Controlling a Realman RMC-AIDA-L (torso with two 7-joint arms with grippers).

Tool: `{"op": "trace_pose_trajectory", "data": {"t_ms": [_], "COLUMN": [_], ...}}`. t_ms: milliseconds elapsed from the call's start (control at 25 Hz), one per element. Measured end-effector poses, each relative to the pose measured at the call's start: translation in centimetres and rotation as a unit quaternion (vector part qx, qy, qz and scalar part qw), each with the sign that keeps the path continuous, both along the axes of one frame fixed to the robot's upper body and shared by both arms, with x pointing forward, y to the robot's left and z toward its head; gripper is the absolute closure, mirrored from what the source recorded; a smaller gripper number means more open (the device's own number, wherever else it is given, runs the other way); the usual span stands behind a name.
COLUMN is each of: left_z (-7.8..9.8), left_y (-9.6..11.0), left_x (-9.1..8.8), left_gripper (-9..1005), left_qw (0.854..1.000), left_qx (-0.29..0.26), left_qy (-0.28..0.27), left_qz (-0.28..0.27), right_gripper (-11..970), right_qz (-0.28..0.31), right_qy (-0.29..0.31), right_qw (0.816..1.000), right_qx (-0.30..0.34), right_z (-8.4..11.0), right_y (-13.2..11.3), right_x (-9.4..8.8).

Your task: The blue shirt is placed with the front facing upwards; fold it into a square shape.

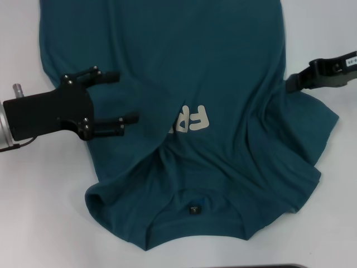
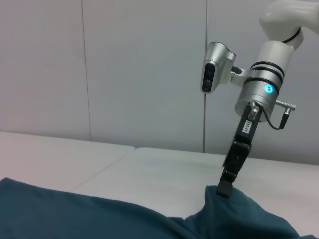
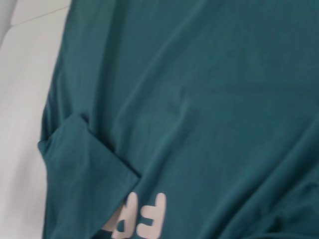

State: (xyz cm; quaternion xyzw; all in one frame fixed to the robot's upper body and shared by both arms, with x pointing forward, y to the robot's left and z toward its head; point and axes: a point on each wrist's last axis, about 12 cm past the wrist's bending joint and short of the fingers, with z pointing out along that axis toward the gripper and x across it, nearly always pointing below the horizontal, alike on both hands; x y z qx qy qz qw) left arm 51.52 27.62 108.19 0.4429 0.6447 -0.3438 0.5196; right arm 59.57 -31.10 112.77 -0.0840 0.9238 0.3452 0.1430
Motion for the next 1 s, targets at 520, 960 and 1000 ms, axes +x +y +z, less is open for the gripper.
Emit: {"op": "trace_pose_trajectory", "data": {"t_ms": [520,960,1000], "left_z": [0.4,0.5,0.5], "left_y": [0.1,0.0,0.0], "left_x": [0.2,0.3,0.3], "left_gripper": [92,91,91], "left_qw": [1.000,1.000,1.000], "left_qx": [0.001,0.000,0.000], "left_qy": [-0.010,-0.012,-0.012], "left_qz": [0.001,0.002,0.002], "right_gripper": [897,880,879], "right_qz": [0.047,0.067,0.068], "right_qy": [-0.012,-0.012,-0.011], "right_qw": [0.999,0.998,0.997], "right_qx": [0.013,0.016,0.015], "right_z": [1.2,1.3,1.2], "right_y": [3.2,4.9,5.1], "right_x": [1.4,2.1,2.2]}}
